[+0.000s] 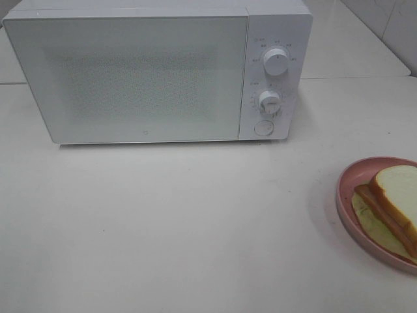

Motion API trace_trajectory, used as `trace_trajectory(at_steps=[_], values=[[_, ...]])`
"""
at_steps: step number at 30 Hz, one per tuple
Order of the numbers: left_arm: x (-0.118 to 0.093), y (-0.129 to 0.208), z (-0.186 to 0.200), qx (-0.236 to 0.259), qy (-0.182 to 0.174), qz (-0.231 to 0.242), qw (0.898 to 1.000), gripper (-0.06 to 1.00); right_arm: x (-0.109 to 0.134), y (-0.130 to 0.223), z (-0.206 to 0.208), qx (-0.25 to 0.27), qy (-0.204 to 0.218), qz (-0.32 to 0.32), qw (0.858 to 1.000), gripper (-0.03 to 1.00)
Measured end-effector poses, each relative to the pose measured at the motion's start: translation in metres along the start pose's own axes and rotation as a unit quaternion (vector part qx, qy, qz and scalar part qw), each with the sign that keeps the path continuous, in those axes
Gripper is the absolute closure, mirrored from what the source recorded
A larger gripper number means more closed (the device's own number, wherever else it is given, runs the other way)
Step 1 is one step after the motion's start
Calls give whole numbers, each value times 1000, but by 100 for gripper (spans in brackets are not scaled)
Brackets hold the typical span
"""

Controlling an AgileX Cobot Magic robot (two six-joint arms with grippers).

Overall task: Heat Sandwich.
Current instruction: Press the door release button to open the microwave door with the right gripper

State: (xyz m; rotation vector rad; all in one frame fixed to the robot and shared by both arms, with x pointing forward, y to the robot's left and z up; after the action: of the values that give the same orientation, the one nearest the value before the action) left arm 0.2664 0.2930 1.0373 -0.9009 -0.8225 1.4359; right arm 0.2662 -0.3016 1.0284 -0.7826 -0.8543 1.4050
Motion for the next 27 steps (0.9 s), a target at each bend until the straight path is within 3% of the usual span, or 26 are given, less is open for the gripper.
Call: trace_trajectory(at_steps=[16, 20, 27], values=[[0, 0, 0, 0, 0, 0, 1000, -3, 0, -1, 0, -2, 0, 0, 1000, 21], [0, 0, 0, 0, 0, 0, 1000, -3, 1, -16, 7, -54, -5, -1, 999, 21], [0, 0, 0, 0, 0, 0, 1000, -3, 2, -28, 3, -69, -6, 0, 998, 21]])
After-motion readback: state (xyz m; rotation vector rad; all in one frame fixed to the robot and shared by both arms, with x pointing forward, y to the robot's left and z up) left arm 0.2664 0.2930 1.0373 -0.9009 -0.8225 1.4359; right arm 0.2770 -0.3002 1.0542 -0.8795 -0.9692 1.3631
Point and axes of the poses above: a point on each arm's last joint axis where the gripper is mounted, z pointing back along that axis away from the gripper, x along the wrist's bending axis when the last joint is at zero, y = z × x, the point moved 4 cm from there along -z, pointing out along that axis toward the gripper
